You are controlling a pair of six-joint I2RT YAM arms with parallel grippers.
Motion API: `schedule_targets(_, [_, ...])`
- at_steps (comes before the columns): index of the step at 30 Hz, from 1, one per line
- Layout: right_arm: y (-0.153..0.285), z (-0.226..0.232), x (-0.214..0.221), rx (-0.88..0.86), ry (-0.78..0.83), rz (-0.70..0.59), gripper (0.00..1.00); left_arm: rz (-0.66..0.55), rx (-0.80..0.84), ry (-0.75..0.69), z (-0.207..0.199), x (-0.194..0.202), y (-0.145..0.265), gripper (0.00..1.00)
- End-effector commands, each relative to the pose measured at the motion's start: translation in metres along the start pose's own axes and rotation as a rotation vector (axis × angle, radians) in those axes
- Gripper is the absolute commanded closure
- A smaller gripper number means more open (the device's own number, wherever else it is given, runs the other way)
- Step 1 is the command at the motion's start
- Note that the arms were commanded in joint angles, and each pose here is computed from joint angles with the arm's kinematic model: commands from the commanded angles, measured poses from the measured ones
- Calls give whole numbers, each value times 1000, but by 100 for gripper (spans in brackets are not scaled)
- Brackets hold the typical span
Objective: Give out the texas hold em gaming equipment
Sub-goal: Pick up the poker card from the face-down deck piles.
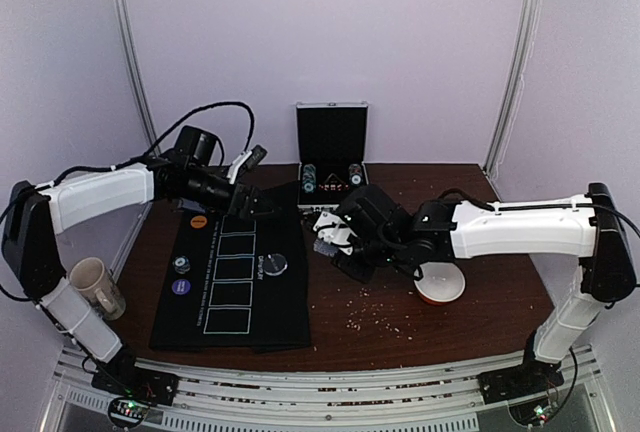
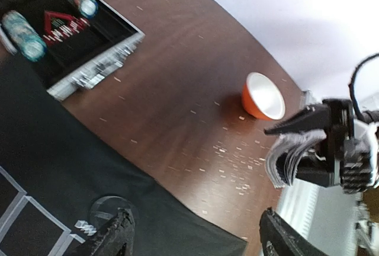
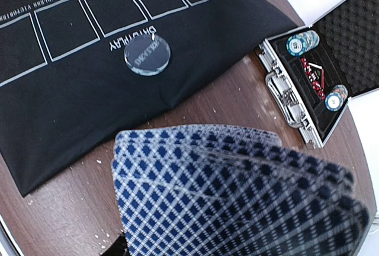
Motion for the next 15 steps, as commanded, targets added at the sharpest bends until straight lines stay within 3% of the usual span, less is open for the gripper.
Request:
schedule_targets(1, [20, -6, -28, -23, -51, -123, 53, -163, 274, -127, -44, -25, -6, 24])
schedule_targets(8, [20, -4, -34, -46, -77, -149, 52, -196, 392, -217, -74, -15, -21, 13])
schedule_targets(15, [21, -2, -41, -74, -88, -168, 52, -173, 242, -216, -62, -7, -41, 15])
Point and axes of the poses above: each gripper's point midway between its finger pads, its own y axis back along the fingers, its own z axis along the line the jaws close on, x = y × z, the point moved 6 cm from there along y, back along the fingers, and after that the axes turned 7 degrees about -y, right-handed, at the moved point
